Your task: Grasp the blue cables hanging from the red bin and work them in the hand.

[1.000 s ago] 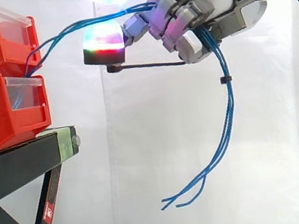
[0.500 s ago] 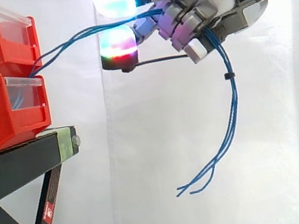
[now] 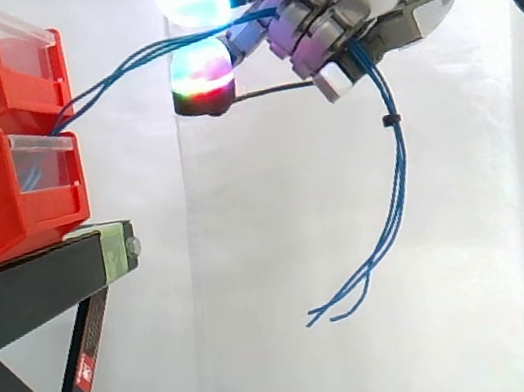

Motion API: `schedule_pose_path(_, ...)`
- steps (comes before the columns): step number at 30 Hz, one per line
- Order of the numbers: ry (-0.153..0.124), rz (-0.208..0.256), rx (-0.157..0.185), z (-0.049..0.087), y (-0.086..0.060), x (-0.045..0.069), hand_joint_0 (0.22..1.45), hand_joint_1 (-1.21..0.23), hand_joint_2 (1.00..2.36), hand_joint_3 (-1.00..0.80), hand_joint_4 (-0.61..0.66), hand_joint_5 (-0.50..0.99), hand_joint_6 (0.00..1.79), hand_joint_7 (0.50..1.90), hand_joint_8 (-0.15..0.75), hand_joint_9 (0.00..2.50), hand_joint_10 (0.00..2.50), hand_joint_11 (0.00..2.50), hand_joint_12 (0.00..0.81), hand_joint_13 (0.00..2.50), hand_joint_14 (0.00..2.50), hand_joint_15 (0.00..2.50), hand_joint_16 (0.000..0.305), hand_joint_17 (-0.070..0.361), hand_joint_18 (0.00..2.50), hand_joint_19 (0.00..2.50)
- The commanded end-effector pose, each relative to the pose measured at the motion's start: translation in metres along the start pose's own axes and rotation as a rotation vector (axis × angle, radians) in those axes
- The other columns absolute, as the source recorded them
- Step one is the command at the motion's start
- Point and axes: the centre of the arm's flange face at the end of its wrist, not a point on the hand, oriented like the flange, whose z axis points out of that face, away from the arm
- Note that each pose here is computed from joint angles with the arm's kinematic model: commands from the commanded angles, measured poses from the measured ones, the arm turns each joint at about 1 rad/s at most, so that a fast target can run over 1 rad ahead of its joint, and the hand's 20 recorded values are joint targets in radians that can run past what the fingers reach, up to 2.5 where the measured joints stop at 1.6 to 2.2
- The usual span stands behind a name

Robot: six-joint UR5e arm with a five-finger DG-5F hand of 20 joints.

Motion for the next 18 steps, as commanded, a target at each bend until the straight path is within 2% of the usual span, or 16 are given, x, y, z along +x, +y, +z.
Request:
schedule_pose_path(1, -0.010, -0.009, -0.020, 0.003, 0.003, 0.000, 0.90, -0.65, 1.01, -0.77, 0.24, 0.42, 0.20, 1.28, 0.486, 1.06, 2.50, 2.50, 0.718, 1.73, 2.50, 1.88, 0.221, 0.166, 2.19, 0.56)
schedule_pose_path(3, -0.013, -0.011, -0.029, 0.004, 0.004, 0.000, 0.90, -0.65, 1.01, -0.75, 0.24, 0.42, 0.20, 1.28, 0.486, 1.06, 2.50, 2.50, 0.718, 1.73, 2.50, 1.88, 0.221, 0.166, 2.19, 0.56)
schedule_pose_path(5, -0.026, -0.008, -0.055, 0.008, 0.014, -0.001, 0.90, -0.65, 1.01, -0.73, 0.24, 0.42, 0.19, 1.28, 0.486, 1.06, 2.50, 2.50, 0.718, 1.73, 2.50, 1.88, 0.221, 0.166, 2.19, 0.56)
schedule_pose_path(8, -0.035, -0.028, -0.071, 0.011, 0.025, -0.003, 0.90, -0.66, 1.01, -0.67, 0.24, 0.42, 0.18, 1.29, 0.486, 1.06, 2.50, 2.50, 0.718, 1.73, 2.50, 1.88, 0.221, 0.166, 2.19, 0.56)
schedule_pose_path(12, -0.036, -0.063, -0.074, 0.012, 0.025, -0.003, 0.91, -0.66, 1.02, -0.56, 0.25, 0.43, 0.11, 1.32, 0.486, 1.06, 2.50, 2.50, 0.718, 1.73, 2.50, 1.88, 0.221, 0.166, 2.19, 0.56)
schedule_pose_path(16, -0.038, -0.058, -0.083, 0.012, 0.027, -0.002, 0.92, -0.66, 1.02, -0.54, 0.25, 0.42, 0.06, 1.34, 0.486, 1.06, 2.50, 2.50, 0.718, 1.73, 2.50, 1.88, 0.221, 0.166, 2.19, 0.56)
schedule_pose_path(18, -0.041, -0.056, -0.082, 0.012, 0.027, -0.003, 0.92, -0.65, 1.02, -0.60, 0.26, 0.42, 0.05, 1.34, 0.486, 1.06, 2.50, 2.50, 0.718, 1.73, 2.50, 1.88, 0.221, 0.166, 2.19, 0.56)
